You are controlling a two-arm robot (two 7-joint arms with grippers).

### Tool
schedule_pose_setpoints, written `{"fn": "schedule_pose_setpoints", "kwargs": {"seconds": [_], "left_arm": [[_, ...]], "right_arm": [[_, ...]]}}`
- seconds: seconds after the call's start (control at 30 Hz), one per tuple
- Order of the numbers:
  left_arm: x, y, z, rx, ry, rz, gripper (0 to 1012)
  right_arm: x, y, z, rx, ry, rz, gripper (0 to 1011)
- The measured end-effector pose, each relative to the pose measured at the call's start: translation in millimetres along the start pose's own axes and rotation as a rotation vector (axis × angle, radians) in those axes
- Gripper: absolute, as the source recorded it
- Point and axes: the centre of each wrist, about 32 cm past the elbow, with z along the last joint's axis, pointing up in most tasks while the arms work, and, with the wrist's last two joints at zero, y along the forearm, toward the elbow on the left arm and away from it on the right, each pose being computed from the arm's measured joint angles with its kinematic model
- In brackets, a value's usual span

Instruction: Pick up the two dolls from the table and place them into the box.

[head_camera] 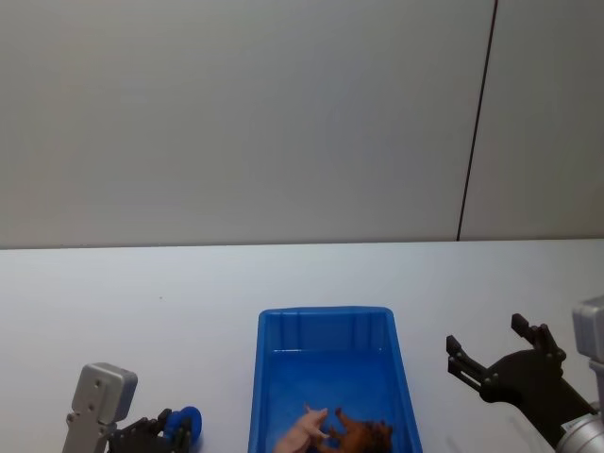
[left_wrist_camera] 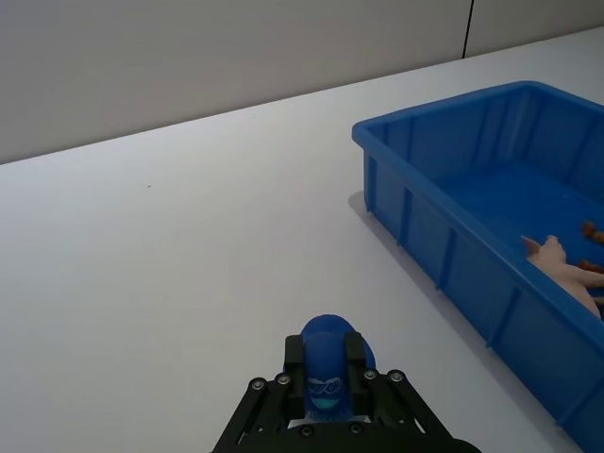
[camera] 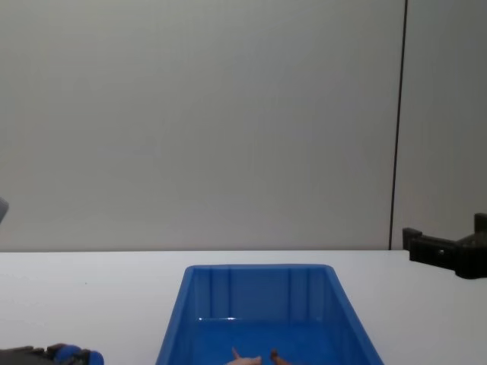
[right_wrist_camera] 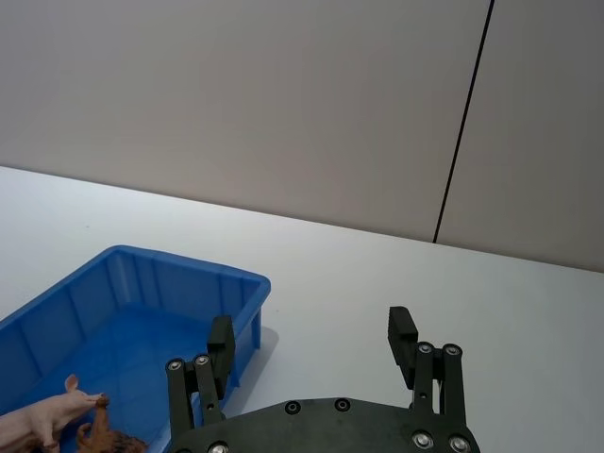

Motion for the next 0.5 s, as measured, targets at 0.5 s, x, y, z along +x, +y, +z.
{"fn": "schedule_pose_setpoints", "kwargs": {"seconds": [0.5], "left_arm": [[-2.0,-1.5,15.4,-0.103,-0.021,-0.037,161]], "right_arm": [[0.0,0.0,0.0,0.000,0.000,0.000,1001]]}}
